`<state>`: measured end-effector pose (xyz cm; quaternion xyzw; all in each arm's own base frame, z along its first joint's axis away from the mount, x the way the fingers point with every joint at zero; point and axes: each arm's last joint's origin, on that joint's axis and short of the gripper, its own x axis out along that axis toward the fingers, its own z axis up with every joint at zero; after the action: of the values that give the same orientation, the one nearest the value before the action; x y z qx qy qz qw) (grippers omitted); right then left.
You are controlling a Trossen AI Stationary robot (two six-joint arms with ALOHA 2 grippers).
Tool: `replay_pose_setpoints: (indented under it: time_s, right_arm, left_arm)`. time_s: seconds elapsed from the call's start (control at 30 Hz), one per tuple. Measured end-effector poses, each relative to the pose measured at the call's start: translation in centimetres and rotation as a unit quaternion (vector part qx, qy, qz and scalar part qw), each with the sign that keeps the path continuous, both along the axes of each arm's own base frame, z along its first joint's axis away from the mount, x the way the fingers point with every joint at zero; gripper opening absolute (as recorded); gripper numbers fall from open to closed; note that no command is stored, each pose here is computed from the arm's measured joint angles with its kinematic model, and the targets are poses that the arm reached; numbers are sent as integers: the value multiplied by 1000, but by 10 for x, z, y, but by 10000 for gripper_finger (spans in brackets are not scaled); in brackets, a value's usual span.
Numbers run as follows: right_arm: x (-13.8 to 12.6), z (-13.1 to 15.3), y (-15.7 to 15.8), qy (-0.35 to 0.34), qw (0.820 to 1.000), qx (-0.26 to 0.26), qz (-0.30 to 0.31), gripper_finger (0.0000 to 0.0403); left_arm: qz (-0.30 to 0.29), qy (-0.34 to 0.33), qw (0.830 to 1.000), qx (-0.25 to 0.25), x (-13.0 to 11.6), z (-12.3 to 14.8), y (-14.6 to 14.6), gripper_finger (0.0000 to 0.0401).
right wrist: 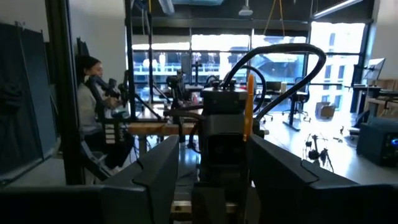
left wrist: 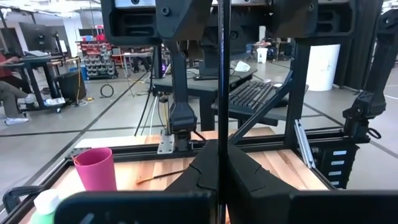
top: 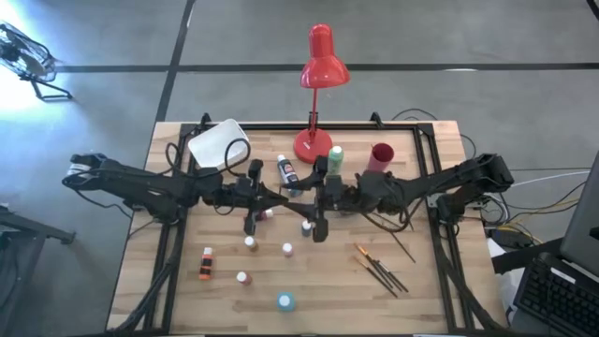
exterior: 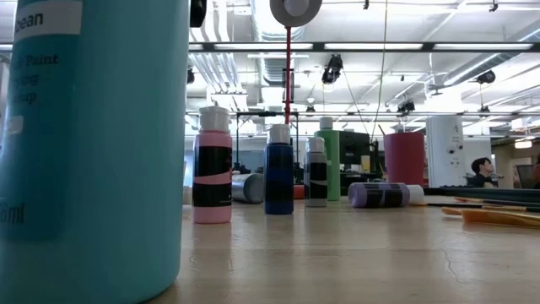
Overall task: Pick & Place Paint Supplies
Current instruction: Put the gold paintbrush into the pink cup
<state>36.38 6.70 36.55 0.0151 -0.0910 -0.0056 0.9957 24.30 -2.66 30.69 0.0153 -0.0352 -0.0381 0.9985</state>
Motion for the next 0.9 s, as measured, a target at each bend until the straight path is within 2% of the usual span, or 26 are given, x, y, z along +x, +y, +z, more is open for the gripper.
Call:
replay_pose_setpoints:
  time_s: [0.2, 0.53, 0.9]
  right_arm:
    - [1, 5, -3, 6, 1000, -5, -25, 169]
    - [0, 7, -8, -2, 999, -7, -40, 186]
    - [1, 8, -7, -12, 999, -5, -38, 133]
  left_arm:
    - [-10, 0, 1000, -2, 0, 2, -1, 7]
    - [-11, 0, 1000, -2, 0, 2, -1, 7]
    - [-10, -1, 1000, -2, 0, 2, -1, 7]
